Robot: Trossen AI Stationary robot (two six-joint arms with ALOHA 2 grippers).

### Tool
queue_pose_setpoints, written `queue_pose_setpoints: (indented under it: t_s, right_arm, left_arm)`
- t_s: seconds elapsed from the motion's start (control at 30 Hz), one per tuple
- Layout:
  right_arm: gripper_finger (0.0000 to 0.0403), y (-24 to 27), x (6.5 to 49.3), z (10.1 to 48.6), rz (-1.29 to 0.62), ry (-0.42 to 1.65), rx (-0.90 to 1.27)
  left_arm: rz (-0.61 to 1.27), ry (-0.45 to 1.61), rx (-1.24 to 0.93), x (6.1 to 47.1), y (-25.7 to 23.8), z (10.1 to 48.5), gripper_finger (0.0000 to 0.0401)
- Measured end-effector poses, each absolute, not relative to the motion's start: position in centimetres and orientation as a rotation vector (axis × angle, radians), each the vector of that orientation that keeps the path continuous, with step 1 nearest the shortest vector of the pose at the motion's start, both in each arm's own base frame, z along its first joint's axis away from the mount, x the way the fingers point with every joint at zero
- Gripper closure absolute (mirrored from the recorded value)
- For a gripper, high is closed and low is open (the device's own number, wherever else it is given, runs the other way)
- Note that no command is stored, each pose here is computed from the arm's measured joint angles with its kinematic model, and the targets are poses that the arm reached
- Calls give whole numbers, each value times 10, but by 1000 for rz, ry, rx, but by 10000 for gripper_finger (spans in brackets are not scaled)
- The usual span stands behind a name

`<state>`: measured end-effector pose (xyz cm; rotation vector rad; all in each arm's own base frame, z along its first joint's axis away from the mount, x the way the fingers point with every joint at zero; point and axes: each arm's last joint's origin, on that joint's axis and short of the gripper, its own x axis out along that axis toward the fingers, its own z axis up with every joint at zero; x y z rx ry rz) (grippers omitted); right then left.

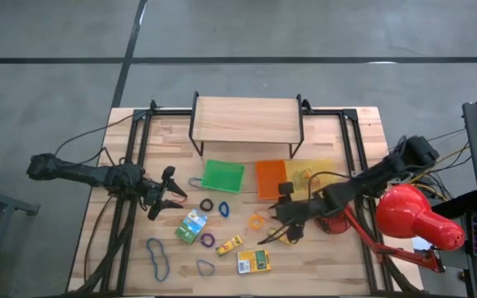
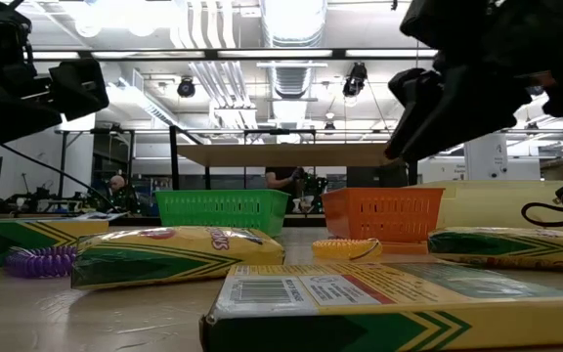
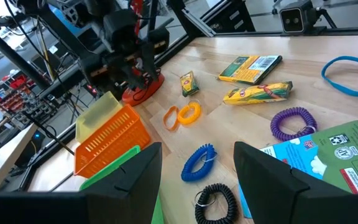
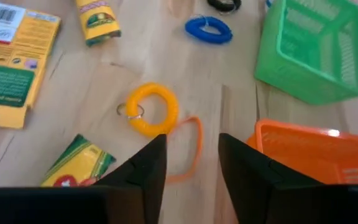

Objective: Pick & Place Office Desk Supplies
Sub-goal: Put the orange rubber band into the yellow bin

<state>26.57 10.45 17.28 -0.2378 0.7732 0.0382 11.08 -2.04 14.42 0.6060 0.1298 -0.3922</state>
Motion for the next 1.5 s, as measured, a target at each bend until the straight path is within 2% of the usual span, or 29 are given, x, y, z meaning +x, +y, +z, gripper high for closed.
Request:
queue_pose_setpoints:
  t_s: [0.17,0.3,0.7,0.93,1.5]
  right_arm:
    - [225,107,270,165,-10,800,-131]
    - [219,109,273,155,-22,833,-106]
    - [239,114,281,131,-2,873,-105]
    - [242,116,281,125,-16,904,5]
    - [266,116,280,120,-20,939,48]
  left_arm:
    - [-392,130,606,111,-20,144,197]
    - [-392,130,607,111,-20,144,197]
    - [-392,129,607,111,-20,144,197]
    - [-393,130,607,111,-20,144,197]
    - [-393,130,607,111,-20,144,197]
